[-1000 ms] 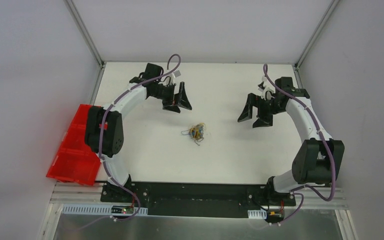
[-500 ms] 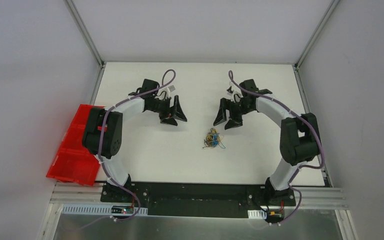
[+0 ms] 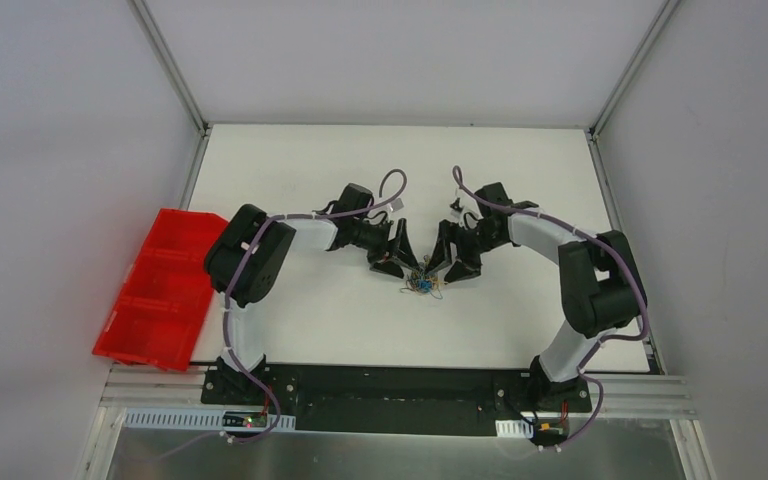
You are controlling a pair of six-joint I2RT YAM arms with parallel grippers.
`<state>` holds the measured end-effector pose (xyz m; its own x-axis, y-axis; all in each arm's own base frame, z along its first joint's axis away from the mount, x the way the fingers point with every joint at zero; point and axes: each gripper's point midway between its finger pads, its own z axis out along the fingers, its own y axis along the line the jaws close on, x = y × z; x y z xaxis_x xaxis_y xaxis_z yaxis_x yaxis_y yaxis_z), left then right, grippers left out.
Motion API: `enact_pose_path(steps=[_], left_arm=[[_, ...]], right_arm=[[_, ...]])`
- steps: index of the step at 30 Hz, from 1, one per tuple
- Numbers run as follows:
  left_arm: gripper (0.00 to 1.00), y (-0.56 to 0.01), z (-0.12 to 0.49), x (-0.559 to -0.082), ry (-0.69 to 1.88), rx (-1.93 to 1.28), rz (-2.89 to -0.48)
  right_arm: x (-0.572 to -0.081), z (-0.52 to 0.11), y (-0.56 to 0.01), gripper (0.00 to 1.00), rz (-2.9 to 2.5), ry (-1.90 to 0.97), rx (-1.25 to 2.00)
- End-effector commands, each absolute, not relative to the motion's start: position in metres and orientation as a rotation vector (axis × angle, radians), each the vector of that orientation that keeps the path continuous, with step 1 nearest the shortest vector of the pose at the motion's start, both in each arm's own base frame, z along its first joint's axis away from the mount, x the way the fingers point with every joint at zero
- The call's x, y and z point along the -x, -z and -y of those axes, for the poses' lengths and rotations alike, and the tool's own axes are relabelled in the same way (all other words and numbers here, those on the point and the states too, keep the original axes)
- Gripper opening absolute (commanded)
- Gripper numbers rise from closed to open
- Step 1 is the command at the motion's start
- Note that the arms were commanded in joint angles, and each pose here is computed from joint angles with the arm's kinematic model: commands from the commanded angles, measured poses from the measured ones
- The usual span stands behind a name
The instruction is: Untangle the cables
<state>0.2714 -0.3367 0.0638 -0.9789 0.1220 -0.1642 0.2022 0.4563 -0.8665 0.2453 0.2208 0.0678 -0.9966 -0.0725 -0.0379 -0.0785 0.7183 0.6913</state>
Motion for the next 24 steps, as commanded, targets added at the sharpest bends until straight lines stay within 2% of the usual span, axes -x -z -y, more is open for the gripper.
enact_pose_path(steps=[1, 5, 7, 12, 14, 15, 17, 24], left_arm=[[0.71, -0.068, 0.358, -0.264, 1.648, -0.339, -2.56], [0.69, -0.054, 0.361, -0.259, 1.628, -0.324, -2.599], [0.62, -0.048, 0.36, -0.261, 1.607, -0.301, -2.619], [0.24, -0.03, 0.353, -0.258, 1.522, -0.313, -2.678], [0.05, -0.031, 0.351, -0.255, 1.513, -0.336, -2.68], [0.0, -0.034, 0.349, -0.255, 1.509, -0.354, -2.675], [0.0, -0.05, 0.344, -0.253, 1.491, -0.41, -2.644], [0.0, -0.089, 0.28, -0.255, 1.308, -0.447, -2.536]], right_arm=[[-0.234, -0.22, -0.074, 0.7, -2.867, -1.254, 0.132], [-0.244, -0.221, -0.063, 0.67, -2.868, -1.227, 0.083], [-0.254, -0.224, -0.059, 0.62, -2.87, -1.225, 0.061], [-0.268, -0.226, -0.061, 0.44, -2.824, -1.186, 0.064], [-0.271, -0.218, -0.059, 0.33, -2.805, -1.109, 0.074], [-0.272, -0.211, -0.057, 0.23, -2.807, -1.072, 0.066], [-0.273, -0.197, -0.054, 0.0, -2.823, -1.014, 0.035], [-0.287, -0.122, -0.084, 0.0, -2.749, -0.832, -0.11]])
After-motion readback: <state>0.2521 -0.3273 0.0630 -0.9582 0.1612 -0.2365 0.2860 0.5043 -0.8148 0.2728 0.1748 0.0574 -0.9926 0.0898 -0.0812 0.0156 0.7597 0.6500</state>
